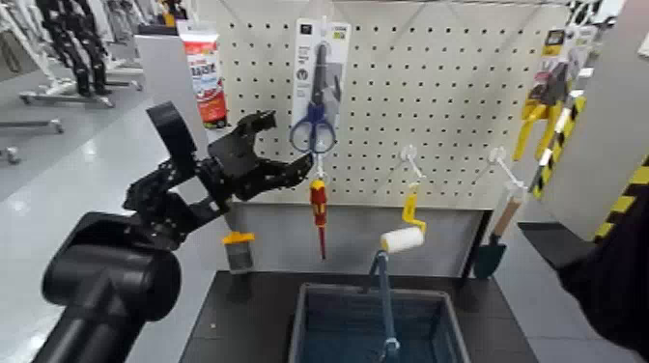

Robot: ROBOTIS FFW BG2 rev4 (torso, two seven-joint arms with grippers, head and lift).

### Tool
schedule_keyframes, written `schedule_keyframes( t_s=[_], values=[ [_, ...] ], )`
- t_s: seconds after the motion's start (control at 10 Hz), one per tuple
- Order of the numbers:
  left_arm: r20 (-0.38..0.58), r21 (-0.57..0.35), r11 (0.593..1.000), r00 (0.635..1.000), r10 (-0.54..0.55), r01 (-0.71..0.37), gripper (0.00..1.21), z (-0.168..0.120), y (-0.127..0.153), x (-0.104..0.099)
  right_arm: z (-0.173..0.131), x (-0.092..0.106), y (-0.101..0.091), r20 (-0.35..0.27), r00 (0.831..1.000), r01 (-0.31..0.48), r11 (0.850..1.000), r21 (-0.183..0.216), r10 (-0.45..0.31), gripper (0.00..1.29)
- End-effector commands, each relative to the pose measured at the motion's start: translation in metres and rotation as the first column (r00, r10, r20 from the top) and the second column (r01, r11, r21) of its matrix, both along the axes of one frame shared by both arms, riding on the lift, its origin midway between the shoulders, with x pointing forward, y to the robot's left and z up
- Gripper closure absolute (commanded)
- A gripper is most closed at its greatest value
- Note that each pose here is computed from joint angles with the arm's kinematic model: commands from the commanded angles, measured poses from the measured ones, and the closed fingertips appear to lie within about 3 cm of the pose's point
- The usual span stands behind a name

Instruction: Put the blue scissors into the crate.

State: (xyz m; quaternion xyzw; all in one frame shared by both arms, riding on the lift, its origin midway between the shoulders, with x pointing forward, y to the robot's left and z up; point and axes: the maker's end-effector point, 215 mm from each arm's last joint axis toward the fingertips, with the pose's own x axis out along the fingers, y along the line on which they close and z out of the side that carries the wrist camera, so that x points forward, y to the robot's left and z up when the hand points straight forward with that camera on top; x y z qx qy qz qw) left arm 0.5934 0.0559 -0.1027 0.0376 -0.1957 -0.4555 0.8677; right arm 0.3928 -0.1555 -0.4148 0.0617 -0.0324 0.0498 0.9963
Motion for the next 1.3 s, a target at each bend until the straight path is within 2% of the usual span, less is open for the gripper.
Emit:
schedule_keyframes(
  t_s=[0.1, 0.5, 0.7, 0.9, 1.0, 1.1, 1.2, 1.3],
  values=[
    [0.034, 0.001, 1.000, 0.999, 0.009, -0.009, 0.14, 0.014, 0.001, 0.016, 0.000, 0.000, 0.000, 0.000, 1.000, -0.001, 1.000, 0.000, 0.001, 0.09],
    [0.030, 0.036, 0.999, 0.999, -0.025, 0.024, 0.14, 0.015, -0.011, 0.038, -0.002, 0.001, 0.003, -0.004, 1.000, -0.008, 1.000, 0.007, 0.008, 0.09],
    [0.049, 0.049, 0.998, 0.998, -0.037, 0.035, 0.20, 0.024, -0.016, 0.044, -0.001, 0.002, 0.004, -0.002, 1.000, -0.013, 1.000, 0.008, 0.013, 0.09],
    [0.058, 0.064, 0.997, 0.997, -0.042, 0.038, 0.22, 0.031, -0.017, 0.049, -0.001, 0.002, 0.006, -0.003, 1.000, -0.017, 1.000, 0.009, 0.017, 0.09],
    [0.068, 0.068, 0.997, 0.997, -0.047, 0.042, 0.28, 0.036, -0.018, 0.049, -0.002, 0.002, 0.006, -0.004, 1.000, -0.018, 1.000, 0.009, 0.018, 0.09],
    [0.079, 0.074, 0.996, 0.995, -0.058, 0.052, 0.65, 0.040, -0.022, 0.047, -0.001, 0.002, 0.006, -0.003, 1.000, -0.018, 1.000, 0.009, 0.018, 0.09],
    [0.076, 0.065, 0.996, 0.995, -0.064, 0.059, 0.88, 0.043, -0.026, 0.045, -0.001, 0.002, 0.007, -0.003, 1.000, -0.020, 1.000, 0.010, 0.020, 0.09],
    [0.067, 0.077, 0.995, 0.995, -0.075, 0.070, 0.89, 0.044, -0.030, 0.045, -0.001, 0.002, 0.007, -0.003, 1.000, -0.020, 1.000, 0.010, 0.020, 0.09]
  ],
)
